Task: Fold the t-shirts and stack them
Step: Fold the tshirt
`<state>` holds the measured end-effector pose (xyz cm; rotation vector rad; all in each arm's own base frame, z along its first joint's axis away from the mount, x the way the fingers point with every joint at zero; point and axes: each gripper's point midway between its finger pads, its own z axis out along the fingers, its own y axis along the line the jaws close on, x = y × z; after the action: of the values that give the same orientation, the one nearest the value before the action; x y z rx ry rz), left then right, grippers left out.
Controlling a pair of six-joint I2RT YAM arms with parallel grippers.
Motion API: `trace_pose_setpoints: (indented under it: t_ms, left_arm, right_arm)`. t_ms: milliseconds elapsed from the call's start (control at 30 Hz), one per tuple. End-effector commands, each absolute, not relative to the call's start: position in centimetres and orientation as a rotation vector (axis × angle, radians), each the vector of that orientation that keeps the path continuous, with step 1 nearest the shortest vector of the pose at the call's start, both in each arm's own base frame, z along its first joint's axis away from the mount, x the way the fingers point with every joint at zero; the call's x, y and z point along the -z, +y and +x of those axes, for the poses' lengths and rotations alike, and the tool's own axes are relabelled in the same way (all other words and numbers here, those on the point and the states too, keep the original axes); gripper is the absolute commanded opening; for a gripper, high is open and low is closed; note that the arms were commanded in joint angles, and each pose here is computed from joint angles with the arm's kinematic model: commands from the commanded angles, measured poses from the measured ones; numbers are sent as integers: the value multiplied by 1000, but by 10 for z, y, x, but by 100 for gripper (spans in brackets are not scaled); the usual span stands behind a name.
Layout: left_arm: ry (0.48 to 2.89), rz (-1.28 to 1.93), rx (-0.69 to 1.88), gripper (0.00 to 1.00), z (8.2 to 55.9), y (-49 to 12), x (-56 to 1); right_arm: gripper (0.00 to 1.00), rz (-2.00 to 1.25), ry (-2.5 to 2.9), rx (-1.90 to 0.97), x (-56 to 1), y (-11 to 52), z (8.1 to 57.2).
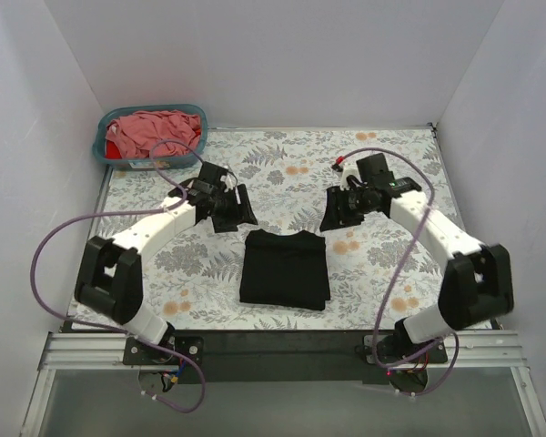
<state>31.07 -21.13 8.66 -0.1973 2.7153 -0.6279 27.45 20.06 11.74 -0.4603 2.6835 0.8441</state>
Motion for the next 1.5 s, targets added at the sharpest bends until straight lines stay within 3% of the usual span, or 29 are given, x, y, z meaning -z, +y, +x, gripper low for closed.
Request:
trace_pose_setpoints:
  t_ms: [0,67,200,233,367,633,867,1100,1233,1267,1400,1467]
  left_arm:
    - [2499,-160,747,64,310,-212,-149]
    - [2418,-91,894,62,296,-225,-172]
    - [2433,42,1051,43,260,-250,-157]
    - [2447,70,1061,33,255,-254,-151]
    - [2494,108,1085,18,244,-261,-115]
    - [2533,-32,993,4,304,-256,-75]
    - [2632,-135,954,4,330,-251,-27]
    - [2660,-229,964,8,354,-241,-5]
    - [2586,-190,1008,21,367,-248,-40]
    - [2566,-186,1014,30,368,-248,-50]
    - [2429,-157,1058,52,359,-247,-117]
    - [2391,-145,1079,53,347,-248,-138]
  right_arm:
    - [50,-443,2380,-917,-171,210,283]
    - [50,-473,2304,-1056,-181,221,266]
    - [49,-546,2235,-1296,-162,240,239]
    - [48,-563,2228,-1325,-159,243,234]
    - [46,-622,2227,-1408,-136,251,220]
    - [44,-530,2294,-1331,-90,244,261]
    - [43,-335,2404,-1353,-41,225,304]
    - [43,-196,2380,-1363,-38,211,352]
    - [45,-219,2304,-1405,-75,216,358]
    - [45,-240,2267,-1411,-93,218,355]
    - [47,-283,2230,-1453,-121,226,323]
    - [48,-316,2230,-1495,-129,235,294]
